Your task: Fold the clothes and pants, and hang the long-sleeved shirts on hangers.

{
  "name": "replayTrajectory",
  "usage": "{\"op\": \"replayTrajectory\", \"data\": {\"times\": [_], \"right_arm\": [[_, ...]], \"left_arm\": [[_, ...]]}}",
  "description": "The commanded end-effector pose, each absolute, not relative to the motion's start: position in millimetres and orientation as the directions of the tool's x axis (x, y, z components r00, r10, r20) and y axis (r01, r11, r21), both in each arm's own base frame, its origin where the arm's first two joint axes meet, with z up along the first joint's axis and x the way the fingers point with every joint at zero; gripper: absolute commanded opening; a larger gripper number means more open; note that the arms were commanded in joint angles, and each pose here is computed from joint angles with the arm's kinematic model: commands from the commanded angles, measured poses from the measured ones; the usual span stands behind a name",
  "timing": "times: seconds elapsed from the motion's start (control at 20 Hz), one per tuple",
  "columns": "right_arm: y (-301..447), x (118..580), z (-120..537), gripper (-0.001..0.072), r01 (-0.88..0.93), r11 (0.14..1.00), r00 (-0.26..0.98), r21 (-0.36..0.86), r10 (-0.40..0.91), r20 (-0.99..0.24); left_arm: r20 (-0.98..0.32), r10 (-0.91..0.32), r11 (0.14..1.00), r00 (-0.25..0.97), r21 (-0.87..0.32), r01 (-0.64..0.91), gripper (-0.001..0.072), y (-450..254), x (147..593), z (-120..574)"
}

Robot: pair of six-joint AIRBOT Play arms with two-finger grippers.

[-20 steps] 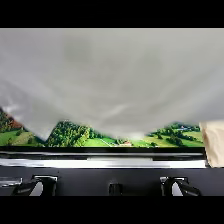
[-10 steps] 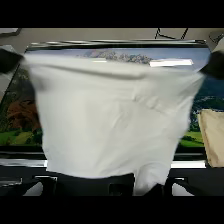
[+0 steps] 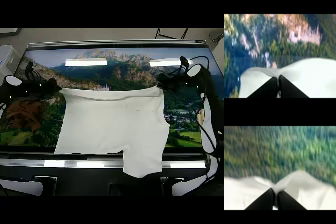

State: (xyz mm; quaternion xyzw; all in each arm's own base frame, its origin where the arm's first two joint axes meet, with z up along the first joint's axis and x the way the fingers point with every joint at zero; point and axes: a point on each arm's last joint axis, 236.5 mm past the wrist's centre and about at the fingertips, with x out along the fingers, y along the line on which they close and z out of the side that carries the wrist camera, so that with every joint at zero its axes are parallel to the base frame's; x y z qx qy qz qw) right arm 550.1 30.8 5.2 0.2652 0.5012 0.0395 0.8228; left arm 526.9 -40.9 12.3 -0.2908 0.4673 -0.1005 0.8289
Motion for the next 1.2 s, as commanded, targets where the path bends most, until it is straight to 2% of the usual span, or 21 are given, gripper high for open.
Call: {"op": "replayTrajectory", "data": {"times": [0.0, 0.1, 0.25, 0.35, 0.5, 0.6, 0.7, 0.75, 0.85, 0.95, 1.15], "right_arm": [[9.4, 605.1, 6.8, 0.0041, 0.22, 0.838, 0.685, 0.5, 0.232, -0.69], [9.6, 605.3, -11.7, 0.0041, 0.236, 0.834, 0.665, 0.498, 0.236, -0.709], [19.9, 597.1, -39.1, 0.0041, 0.264, 0.812, 0.604, 0.521, 0.282, -0.745], [27.1, 596.7, -33.9, 0.0041, 0.266, 0.789, 0.603, 0.554, 0.312, -0.734], [32.4, 580.8, 1.3, 0.0042, 0.196, 0.838, 0.553, 0.509, 0.334, -0.763], [38.9, 537.8, 17.5, 0.0042, 0.162, 0.875, 0.419, 0.455, 0.357, -0.835], [40.2, 474.1, 12.3, 0.0042, 0.156, 0.91, 0.18, 0.385, 0.357, -0.917], [39.5, 443.8, 5.0, 0.0042, 0.16, 0.92, 0.052, 0.358, 0.355, -0.934], [30.5, 408.3, -16.0, 0.0042, 0.187, 0.937, -0.094, 0.295, 0.316, -0.944], [26.0, 390.9, -35.0, 0.0042, 0.223, 0.94, -0.159, 0.258, 0.296, -0.942], [27.6, 377.7, -51.3, 0.0042, 0.257, 0.934, -0.201, 0.247, 0.302, -0.932]], "left_arm": [[-0.675, -0.36, 0.819, 0.644, -0.559, -0.128, 0.002, -26.2, 566.2, 4.3], [-0.671, -0.348, 0.825, 0.655, -0.551, -0.126, 0.002, -28.7, 572.2, -1.7], [-0.704, -0.376, 0.821, 0.602, -0.555, -0.136, 0.002, -41.9, 566.8, -27.7], [-0.707, -0.384, 0.821, 0.594, -0.556, -0.131, 0.002, -43.5, 565.5, -27.6], [-0.691, -0.419, 0.842, 0.588, -0.539, -0.033, 0.002, -35.5, 561.7, 10.4], [-0.724, -0.505, 0.823, 0.47, -0.568, 0.007, 0.002, -35.7, 531.2, 26.0], [-0.761, -0.584, 0.795, 0.283, -0.607, 0.007, 0.002, -40.6, 484.8, 18.7], [-0.787, -0.593, 0.798, 0.172, -0.602, -0.006, 0.002, -41.4, 457.9, 5.8], [-0.841, -0.541, 0.841, -0.007, -0.54, -0.033, 0.0019, -35.0, 413.1, -27.9], [-0.871, -0.481, 0.877, -0.103, -0.478, -0.052, 0.0019, -25.1, 386.6, -54.4], [-0.875, -0.462, 0.887, -0.143, -0.456, -0.074, 0.0019, -23.7, 371.6, -75.8]]}}
